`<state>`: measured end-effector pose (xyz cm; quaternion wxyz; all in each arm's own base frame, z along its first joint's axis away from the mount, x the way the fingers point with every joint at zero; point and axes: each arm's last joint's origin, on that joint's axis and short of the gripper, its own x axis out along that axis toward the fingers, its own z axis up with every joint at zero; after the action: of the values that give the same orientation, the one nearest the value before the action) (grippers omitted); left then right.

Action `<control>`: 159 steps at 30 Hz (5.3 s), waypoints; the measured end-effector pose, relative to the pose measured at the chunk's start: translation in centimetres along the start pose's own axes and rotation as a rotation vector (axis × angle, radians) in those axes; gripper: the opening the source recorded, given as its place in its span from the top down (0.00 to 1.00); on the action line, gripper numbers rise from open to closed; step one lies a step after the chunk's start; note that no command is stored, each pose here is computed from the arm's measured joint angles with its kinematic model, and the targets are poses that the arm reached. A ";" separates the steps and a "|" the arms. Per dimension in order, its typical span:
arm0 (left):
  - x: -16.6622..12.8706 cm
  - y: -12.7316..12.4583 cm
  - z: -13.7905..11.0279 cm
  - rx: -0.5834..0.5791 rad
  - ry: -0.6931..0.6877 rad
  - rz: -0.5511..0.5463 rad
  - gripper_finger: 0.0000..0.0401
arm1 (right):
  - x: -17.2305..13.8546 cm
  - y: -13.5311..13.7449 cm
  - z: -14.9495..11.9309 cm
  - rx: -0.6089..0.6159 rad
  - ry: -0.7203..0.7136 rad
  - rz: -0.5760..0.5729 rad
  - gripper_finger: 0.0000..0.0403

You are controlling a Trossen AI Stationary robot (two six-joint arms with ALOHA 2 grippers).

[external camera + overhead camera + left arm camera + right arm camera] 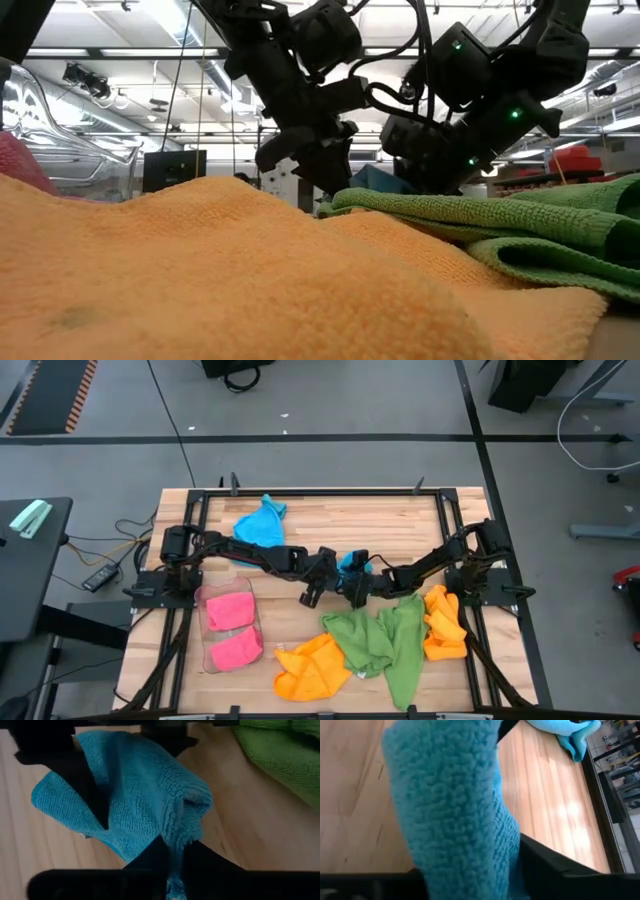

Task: Fold microfiber towels
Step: Put the bottom blue microfiber cloth into the transparent bin

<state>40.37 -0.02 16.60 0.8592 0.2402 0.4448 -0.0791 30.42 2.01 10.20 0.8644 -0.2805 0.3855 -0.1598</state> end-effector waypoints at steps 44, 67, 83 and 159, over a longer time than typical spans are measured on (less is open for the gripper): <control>-14.3 2.3 5.1 -0.145 -0.453 0.304 0.41 | -13.4 -8.7 2.4 0.370 -0.316 0.366 0.90; -18.5 3.9 6.1 -0.366 -0.783 0.258 0.34 | -20.3 -15.1 2.4 0.890 -0.769 0.481 0.90; -17.2 4.5 7.1 -0.369 -0.902 0.293 0.07 | -20.0 -15.4 3.6 0.920 -0.868 0.431 0.90; -14.9 1.9 3.7 -0.334 -0.436 -0.045 0.94 | -15.0 -10.4 4.4 0.479 -0.382 0.676 0.41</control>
<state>34.87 -1.35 31.02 0.9604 0.0623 0.2615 -0.0736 23.32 2.77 27.57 0.9642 0.0442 0.2413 0.1011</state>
